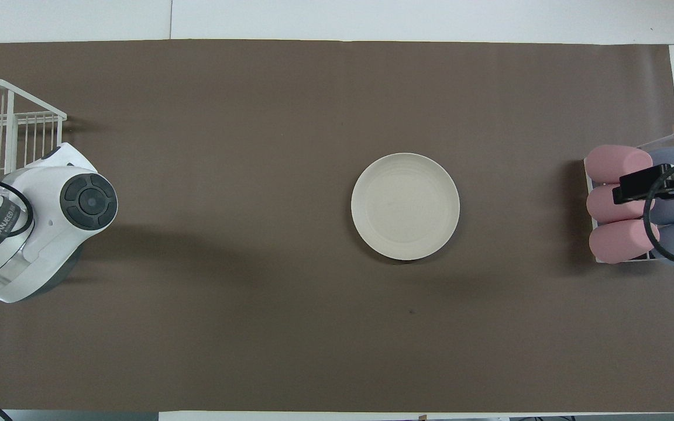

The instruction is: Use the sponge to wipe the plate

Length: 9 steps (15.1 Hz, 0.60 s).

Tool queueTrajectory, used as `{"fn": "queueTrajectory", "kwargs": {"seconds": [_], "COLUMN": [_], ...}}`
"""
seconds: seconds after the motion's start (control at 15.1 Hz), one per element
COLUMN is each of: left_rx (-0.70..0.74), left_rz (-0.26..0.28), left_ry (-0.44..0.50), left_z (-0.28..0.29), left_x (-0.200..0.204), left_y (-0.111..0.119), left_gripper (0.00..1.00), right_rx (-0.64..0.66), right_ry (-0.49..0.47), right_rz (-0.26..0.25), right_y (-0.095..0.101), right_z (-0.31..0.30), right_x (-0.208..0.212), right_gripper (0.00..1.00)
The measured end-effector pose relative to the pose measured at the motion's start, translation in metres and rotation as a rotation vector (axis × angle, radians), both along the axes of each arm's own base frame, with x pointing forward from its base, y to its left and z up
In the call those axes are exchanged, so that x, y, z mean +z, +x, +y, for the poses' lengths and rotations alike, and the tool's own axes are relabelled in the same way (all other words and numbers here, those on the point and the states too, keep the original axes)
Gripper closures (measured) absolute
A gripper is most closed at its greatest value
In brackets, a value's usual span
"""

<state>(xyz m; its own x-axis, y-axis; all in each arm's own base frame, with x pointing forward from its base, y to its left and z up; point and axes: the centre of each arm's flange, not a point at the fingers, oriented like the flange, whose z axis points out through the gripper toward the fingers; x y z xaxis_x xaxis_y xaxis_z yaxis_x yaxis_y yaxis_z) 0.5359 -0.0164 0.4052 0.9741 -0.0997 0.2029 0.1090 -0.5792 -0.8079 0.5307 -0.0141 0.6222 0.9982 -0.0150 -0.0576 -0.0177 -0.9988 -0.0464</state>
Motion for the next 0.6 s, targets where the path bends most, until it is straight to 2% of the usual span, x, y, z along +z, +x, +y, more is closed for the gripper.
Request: {"fn": "queueTrajectory", "kwargs": {"seconds": [0.33, 0.4, 0.53, 0.6], "left_rx": [-0.001, -0.001, -0.001, 0.000], "left_rz": [-0.003, -0.003, -0.005, -0.008], "left_ry": [-0.002, -0.003, -0.003, -0.004], "left_z": [-0.0007, -0.0008, -0.0010, -0.0012], "left_x": [-0.0004, -0.0004, -0.0004, -0.0004], "left_y": [-0.0001, -0.0001, 0.0000, 0.0000], "left_gripper": [0.37, 0.23, 0.02, 0.00], "right_rx": [0.000, 0.000, 0.000, 0.000], "right_ry": [0.000, 0.000, 0.000, 0.000], "right_rz": [0.000, 0.000, 0.000, 0.000], "right_y": [0.0000, 0.0000, 0.0000, 0.0000], "right_z": [0.0000, 0.0000, 0.0000, 0.0000], "right_x": [0.0000, 0.0000, 0.0000, 0.0000], "right_gripper": [0.00, 0.00, 0.00, 0.00]}}
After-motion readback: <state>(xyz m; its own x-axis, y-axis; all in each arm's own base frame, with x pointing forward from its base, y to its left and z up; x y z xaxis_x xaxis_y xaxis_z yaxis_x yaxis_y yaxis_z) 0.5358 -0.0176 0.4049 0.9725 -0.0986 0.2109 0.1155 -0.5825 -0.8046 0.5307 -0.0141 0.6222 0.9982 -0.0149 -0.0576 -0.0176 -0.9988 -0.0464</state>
